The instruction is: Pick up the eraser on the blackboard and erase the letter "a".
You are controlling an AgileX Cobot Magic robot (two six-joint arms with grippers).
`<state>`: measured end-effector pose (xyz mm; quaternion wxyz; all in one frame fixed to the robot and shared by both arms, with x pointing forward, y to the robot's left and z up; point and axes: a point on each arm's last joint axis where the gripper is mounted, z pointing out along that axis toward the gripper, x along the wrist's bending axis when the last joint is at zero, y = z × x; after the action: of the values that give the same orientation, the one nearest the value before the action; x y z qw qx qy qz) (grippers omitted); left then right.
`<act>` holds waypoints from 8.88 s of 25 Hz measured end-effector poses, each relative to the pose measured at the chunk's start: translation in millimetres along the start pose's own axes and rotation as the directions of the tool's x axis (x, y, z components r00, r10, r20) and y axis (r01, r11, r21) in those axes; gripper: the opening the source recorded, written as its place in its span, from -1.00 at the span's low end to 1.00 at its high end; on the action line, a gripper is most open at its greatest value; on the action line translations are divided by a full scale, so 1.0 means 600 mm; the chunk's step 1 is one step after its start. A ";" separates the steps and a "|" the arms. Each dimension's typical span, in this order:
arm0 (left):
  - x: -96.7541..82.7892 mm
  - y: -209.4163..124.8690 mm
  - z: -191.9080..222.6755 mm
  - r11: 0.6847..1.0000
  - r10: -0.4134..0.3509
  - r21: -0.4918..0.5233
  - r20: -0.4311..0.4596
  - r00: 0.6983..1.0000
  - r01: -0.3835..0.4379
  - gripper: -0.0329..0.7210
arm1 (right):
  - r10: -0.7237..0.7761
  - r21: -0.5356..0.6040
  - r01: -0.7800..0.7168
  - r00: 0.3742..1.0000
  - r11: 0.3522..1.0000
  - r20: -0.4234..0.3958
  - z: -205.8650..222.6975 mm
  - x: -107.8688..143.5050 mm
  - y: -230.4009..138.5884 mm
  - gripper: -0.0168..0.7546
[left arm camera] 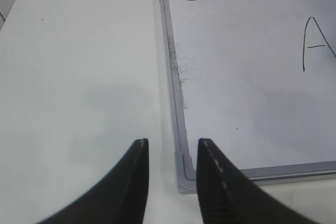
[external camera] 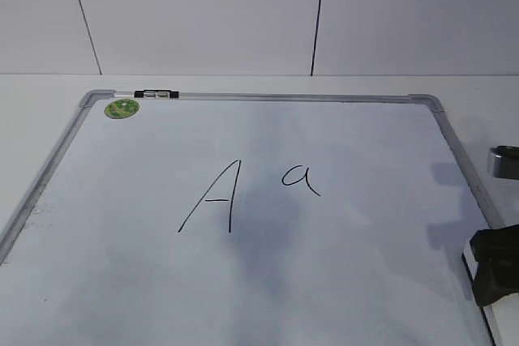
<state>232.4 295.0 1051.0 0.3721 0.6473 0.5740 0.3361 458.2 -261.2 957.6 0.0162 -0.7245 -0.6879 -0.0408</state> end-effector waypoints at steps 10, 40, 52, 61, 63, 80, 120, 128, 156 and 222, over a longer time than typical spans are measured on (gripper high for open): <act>0.000 0.000 0.000 1.000 0.000 0.000 0.000 1.000 0.000 -0.28 | 0.003 0.005 -0.003 1.000 1.000 0.001 0.008 0.000 0.005 0.69; 0.000 0.000 0.000 1.000 0.000 0.000 0.000 1.000 0.000 -0.28 | -0.006 0.000 0.006 1.000 1.000 0.008 0.009 -0.001 0.006 0.49; 0.000 0.000 0.000 1.000 -0.001 0.000 0.003 1.000 0.001 -0.28 | -0.001 0.055 0.001 1.000 0.999 -0.001 -0.013 0.006 0.018 0.49; -0.004 0.002 -0.001 1.000 -0.015 -0.012 0.029 0.999 0.015 -0.28 | -0.008 0.090 0.008 1.000 0.996 -0.004 -0.048 0.013 0.031 0.49; -0.006 0.009 -0.005 0.999 -0.020 -0.045 0.039 0.999 0.022 -0.28 | -0.008 0.094 0.008 1.000 0.996 -0.009 -0.056 0.015 0.034 0.49; 0.008 0.156 0.105 0.995 -0.093 0.042 0.047 0.995 0.091 -0.28 | 0.021 0.115 -0.013 0.997 0.993 -0.072 -0.072 0.027 0.038 0.49; 0.045 0.151 0.581 0.563 -0.179 0.810 -0.076 0.981 0.166 -0.15 | -0.025 0.132 0.046 0.987 0.990 -0.161 -0.075 0.040 0.035 0.49; 0.047 0.130 0.600 0.527 -0.168 0.835 -0.081 0.982 0.159 -0.15 | -0.027 0.132 0.048 0.987 0.990 -0.161 -0.075 0.040 0.035 0.49; 0.048 0.117 0.616 0.515 -0.160 0.843 -0.084 0.984 0.156 -0.15 | -0.030 0.131 0.052 0.986 0.990 -0.167 -0.075 0.041 0.035 0.49; 0.045 0.114 0.621 0.483 -0.183 0.859 -0.087 0.979 0.167 -0.79 | -0.343 0.022 0.343 0.939 0.939 -0.009 0.011 0.267 0.272 0.49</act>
<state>590.8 281.9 925.1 0.0369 0.6873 0.7244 -0.0396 629.3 -110.0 969.5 0.0191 -0.5934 -0.8038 -0.0369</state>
